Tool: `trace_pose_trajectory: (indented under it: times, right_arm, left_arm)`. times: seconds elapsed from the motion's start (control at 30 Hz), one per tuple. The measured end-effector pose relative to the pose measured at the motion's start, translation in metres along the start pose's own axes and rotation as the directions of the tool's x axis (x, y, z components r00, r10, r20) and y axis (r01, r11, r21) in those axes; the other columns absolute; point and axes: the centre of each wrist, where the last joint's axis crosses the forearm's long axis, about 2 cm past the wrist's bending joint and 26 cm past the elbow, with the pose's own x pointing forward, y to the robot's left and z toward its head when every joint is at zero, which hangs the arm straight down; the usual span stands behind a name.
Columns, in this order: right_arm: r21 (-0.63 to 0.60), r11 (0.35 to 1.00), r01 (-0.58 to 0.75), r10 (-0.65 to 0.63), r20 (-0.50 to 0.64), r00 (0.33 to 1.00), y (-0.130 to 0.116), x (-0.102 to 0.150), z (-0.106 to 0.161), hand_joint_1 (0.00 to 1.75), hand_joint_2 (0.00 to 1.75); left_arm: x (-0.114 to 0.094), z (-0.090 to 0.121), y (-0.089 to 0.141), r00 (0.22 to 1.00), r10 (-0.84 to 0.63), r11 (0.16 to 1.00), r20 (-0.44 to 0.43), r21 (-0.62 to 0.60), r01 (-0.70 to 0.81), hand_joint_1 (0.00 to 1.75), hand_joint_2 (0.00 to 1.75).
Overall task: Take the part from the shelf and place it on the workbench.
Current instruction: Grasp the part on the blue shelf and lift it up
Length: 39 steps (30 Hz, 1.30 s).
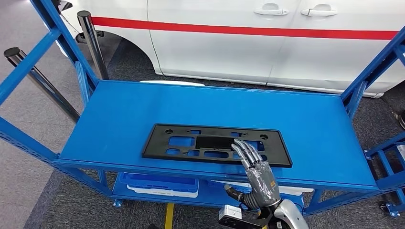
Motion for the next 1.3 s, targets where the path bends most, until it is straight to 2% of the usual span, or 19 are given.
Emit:
trace_pose_trajectory:
  times: [0.37,0.57,0.83,1.0,1.3]
  right_arm:
    - [0.054,0.998,-0.030,0.030,-0.007,1.000,-0.006,-0.012,0.001,0.00,1.75]
    - [0.175,0.983,-0.063,0.059,0.029,0.998,-0.020,-0.027,-0.012,0.00,1.75]
    - [0.246,0.952,-0.180,0.145,0.154,0.977,-0.050,-0.046,-0.046,0.00,1.75]
    - [0.269,0.938,-0.220,0.159,0.230,0.960,-0.057,-0.045,-0.071,0.00,1.75]
    - [0.338,0.904,-0.262,0.164,0.291,0.942,-0.063,-0.041,-0.108,0.00,1.75]
  left_arm:
    - [0.003,-0.001,-0.001,1.000,-0.005,1.000,0.004,-0.006,0.005,0.00,0.00]
    - [0.004,-0.001,-0.002,1.000,-0.029,0.999,0.006,-0.031,0.030,0.00,0.00]
    - [0.011,-0.005,0.000,0.997,-0.074,0.995,0.015,-0.063,0.075,0.00,0.00]
    - [0.017,-0.007,0.000,0.994,-0.103,0.991,0.024,-0.079,0.105,0.00,0.00]
    - [0.022,-0.008,-0.002,0.992,-0.125,0.987,0.036,-0.098,0.127,0.00,0.00]
